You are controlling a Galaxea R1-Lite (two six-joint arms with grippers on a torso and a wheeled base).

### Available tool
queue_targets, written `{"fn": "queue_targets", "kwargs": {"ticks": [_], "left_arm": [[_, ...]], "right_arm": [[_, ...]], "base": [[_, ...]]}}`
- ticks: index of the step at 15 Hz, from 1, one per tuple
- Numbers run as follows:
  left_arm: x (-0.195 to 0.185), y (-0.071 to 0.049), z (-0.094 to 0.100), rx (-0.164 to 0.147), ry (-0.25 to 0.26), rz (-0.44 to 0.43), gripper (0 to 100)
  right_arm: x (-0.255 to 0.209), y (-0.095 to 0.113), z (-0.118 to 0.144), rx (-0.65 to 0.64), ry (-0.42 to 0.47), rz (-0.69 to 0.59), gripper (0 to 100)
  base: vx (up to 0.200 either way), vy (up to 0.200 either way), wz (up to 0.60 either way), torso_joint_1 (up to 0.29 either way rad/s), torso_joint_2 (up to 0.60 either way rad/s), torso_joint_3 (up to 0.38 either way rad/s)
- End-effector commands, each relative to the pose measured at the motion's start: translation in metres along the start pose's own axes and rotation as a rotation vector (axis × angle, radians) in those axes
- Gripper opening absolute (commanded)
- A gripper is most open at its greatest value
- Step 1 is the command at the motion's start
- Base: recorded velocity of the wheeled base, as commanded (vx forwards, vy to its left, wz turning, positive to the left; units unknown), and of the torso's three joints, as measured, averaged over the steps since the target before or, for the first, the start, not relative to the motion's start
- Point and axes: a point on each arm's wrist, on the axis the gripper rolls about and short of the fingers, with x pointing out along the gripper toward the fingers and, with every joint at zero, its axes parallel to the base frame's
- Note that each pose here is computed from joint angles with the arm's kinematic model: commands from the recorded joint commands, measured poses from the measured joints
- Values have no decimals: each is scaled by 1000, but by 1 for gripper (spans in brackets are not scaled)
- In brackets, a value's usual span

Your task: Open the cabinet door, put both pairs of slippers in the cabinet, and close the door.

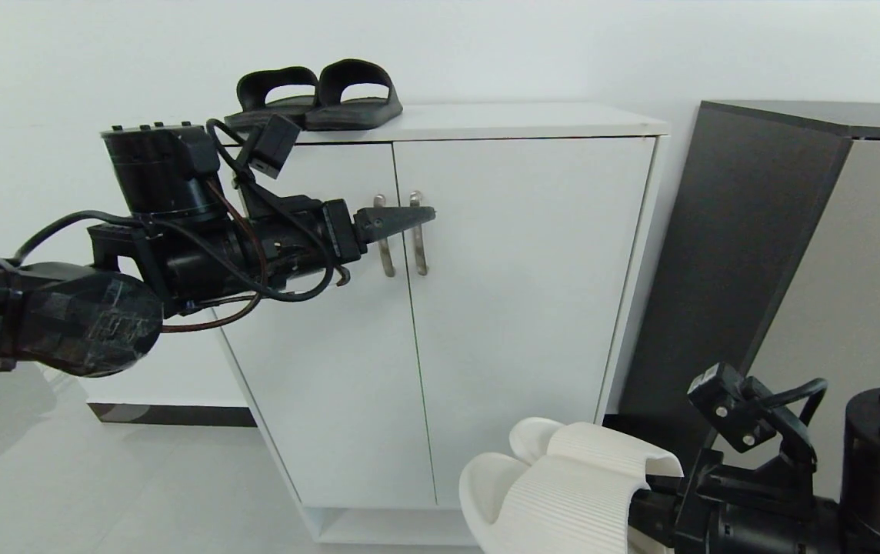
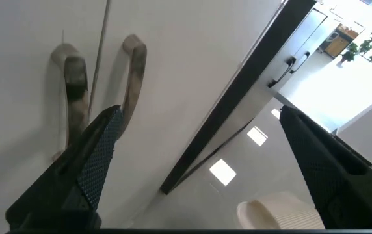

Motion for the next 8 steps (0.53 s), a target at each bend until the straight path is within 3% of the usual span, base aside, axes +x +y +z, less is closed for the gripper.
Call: {"fn": "queue_targets", "kwargs": {"ticks": [1, 8], "left_arm": [[4, 6, -4, -9, 11, 7, 100], [16, 12, -4, -3, 9, 5, 100]], "right_arm": [[0, 0, 0, 0, 2, 0, 0], [0, 0, 0, 0, 2, 0, 0]], "base": [[0, 0, 0, 0, 0, 0], [0, 0, 0, 0, 0, 0]]}}
